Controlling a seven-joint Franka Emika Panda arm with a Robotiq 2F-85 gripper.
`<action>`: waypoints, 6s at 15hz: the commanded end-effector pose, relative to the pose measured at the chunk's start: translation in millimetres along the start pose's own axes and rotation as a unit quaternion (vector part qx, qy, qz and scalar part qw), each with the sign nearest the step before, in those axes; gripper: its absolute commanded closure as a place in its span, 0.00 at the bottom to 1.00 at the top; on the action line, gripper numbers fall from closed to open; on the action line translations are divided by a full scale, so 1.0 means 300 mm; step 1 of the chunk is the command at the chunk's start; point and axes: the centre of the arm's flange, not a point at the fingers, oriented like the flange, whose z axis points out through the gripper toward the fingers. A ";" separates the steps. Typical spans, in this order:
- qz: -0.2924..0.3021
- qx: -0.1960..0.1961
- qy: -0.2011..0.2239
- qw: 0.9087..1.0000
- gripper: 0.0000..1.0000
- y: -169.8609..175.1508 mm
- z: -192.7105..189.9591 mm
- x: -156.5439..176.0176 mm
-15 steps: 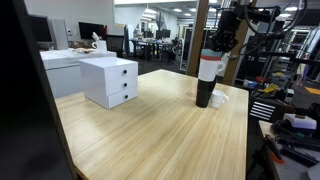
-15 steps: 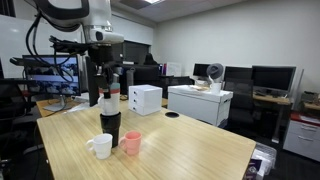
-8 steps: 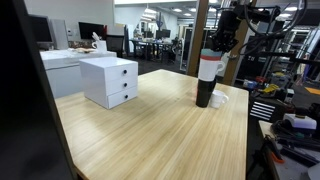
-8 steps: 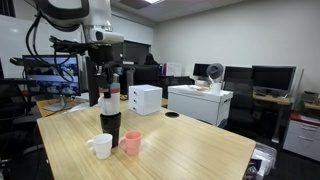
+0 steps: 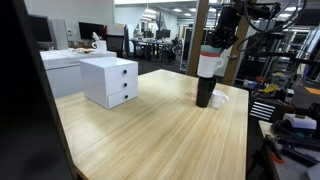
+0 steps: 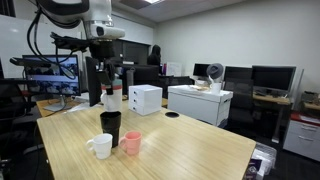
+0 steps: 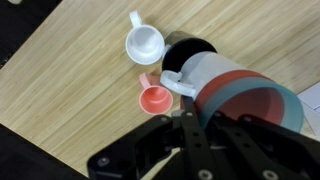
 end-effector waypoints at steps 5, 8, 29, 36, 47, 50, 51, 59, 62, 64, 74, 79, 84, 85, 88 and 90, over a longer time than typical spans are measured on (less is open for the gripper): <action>-0.004 0.011 0.014 1.000 0.94 0.010 0.066 0.028; -0.002 0.008 0.009 1.000 0.94 0.003 0.079 0.026; -0.008 -0.005 -0.013 1.000 0.95 0.017 0.113 0.008; -0.007 -0.008 -0.019 1.000 0.60 0.019 0.124 -0.008; -0.017 -0.017 -0.038 0.999 0.85 -0.002 0.150 -0.034; -0.017 -0.023 -0.046 0.999 0.99 -0.005 0.148 -0.037; -0.017 -0.025 -0.049 0.998 1.00 -0.004 0.149 -0.038; -0.043 -0.028 -0.059 0.997 0.42 -0.018 0.061 -0.053; -0.056 -0.016 -0.047 0.997 0.19 -0.030 -0.036 -0.036; -0.055 -0.010 -0.035 0.998 0.06 -0.029 -0.086 -0.018; 0.052 0.004 0.018 0.998 0.00 0.180 -0.165 0.165; 0.079 0.005 0.009 0.997 0.00 0.283 -0.060 0.204; 0.079 0.000 0.006 0.997 0.00 0.282 0.027 0.218; 0.077 -0.002 0.005 0.997 0.00 0.280 0.040 0.219; 0.074 -0.007 -0.004 0.997 0.00 0.275 0.081 0.216; 0.073 -0.011 -0.010 0.997 0.00 0.276 0.116 0.209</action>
